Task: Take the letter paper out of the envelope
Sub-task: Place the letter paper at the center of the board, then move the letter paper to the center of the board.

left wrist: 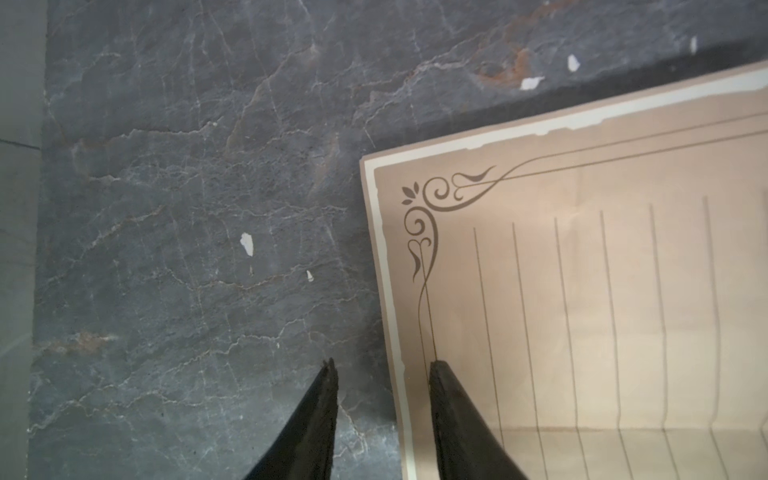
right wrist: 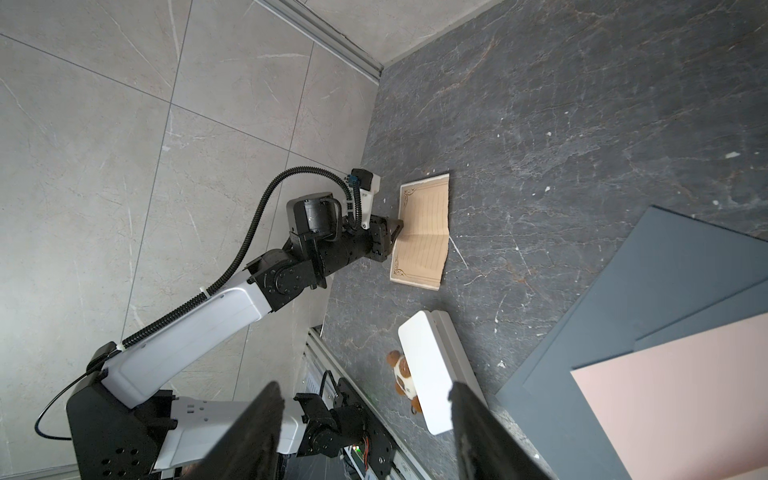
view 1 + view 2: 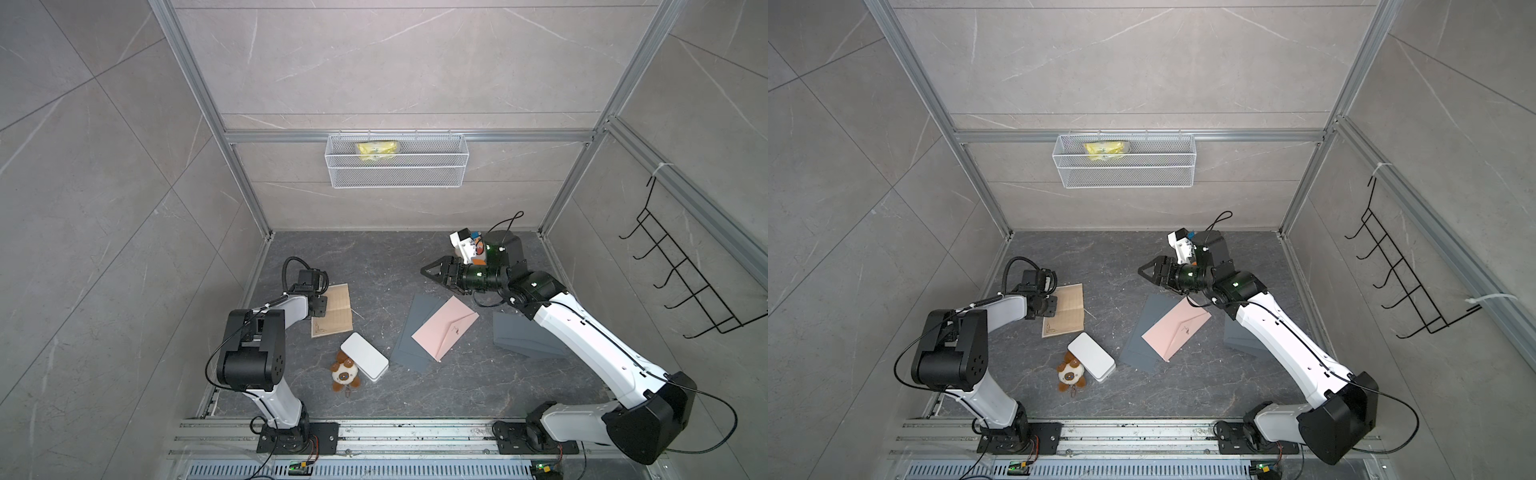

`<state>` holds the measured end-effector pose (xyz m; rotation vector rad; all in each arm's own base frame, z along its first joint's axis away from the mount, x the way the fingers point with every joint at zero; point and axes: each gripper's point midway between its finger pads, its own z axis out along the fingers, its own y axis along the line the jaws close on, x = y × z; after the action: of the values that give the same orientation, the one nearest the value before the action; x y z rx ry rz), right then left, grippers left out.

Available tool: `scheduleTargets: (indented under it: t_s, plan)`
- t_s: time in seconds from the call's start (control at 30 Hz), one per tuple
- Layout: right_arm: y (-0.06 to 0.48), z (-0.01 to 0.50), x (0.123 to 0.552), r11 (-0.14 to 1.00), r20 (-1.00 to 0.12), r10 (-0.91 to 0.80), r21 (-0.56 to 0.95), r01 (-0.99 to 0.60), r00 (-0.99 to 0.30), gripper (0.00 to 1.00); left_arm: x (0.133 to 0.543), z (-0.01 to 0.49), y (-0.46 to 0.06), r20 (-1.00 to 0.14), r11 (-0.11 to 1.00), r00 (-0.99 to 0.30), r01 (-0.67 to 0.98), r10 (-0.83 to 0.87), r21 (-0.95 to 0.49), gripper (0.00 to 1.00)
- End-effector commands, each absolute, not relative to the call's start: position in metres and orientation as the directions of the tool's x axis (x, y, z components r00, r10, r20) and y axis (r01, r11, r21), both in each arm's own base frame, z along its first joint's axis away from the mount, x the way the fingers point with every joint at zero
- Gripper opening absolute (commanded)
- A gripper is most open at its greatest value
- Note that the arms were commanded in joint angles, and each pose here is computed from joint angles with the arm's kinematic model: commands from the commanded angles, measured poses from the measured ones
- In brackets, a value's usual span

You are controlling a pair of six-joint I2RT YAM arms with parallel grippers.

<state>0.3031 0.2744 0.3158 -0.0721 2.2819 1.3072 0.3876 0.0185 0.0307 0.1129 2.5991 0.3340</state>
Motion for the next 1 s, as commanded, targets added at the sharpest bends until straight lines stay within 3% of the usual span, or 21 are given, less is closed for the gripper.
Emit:
scheduleTargets:
  t_s: [0.0,0.13,0.37,0.47,0.63,0.77,0.97]
  plan:
    - [0.276,0.311,0.301,0.537,-0.454,0.182,0.789,-0.299,-0.872,0.65,0.395,0.063,0.03,-0.54,0.957,-0.835,-0.067,0.101,0.282,0.48]
    - [0.268,0.3,0.303,0.582,-0.448,0.203,0.77,-0.261,-0.87,0.65,0.399,0.096,0.025,-0.595,0.969,-0.804,-0.13,0.02,0.208,0.54]
    - [0.233,0.27,0.316,0.75,-0.47,0.275,0.651,-0.119,-0.839,0.65,0.408,0.137,-0.017,-0.613,0.976,-0.76,-0.194,-0.215,-0.102,0.55]
    - [0.208,0.252,0.32,0.826,-0.466,0.318,0.564,-0.001,-0.826,0.65,0.408,0.143,-0.044,-0.564,0.956,-0.775,-0.186,-0.285,-0.227,0.54]
    - [0.198,0.23,0.319,0.855,-0.44,0.332,0.514,0.069,-0.834,0.63,0.392,0.133,-0.07,-0.459,0.925,-0.818,-0.215,-0.346,-0.313,0.49]
    - [0.199,0.224,0.318,0.846,-0.423,0.344,0.526,0.082,-0.838,0.62,0.369,0.099,-0.069,-0.294,0.884,-0.848,-0.353,-0.441,-0.306,0.41]
    - [0.198,0.225,0.316,0.849,-0.428,0.337,0.523,0.074,-0.838,0.61,0.352,0.054,-0.073,-0.115,0.804,-0.819,-0.507,-0.561,-0.311,0.46]
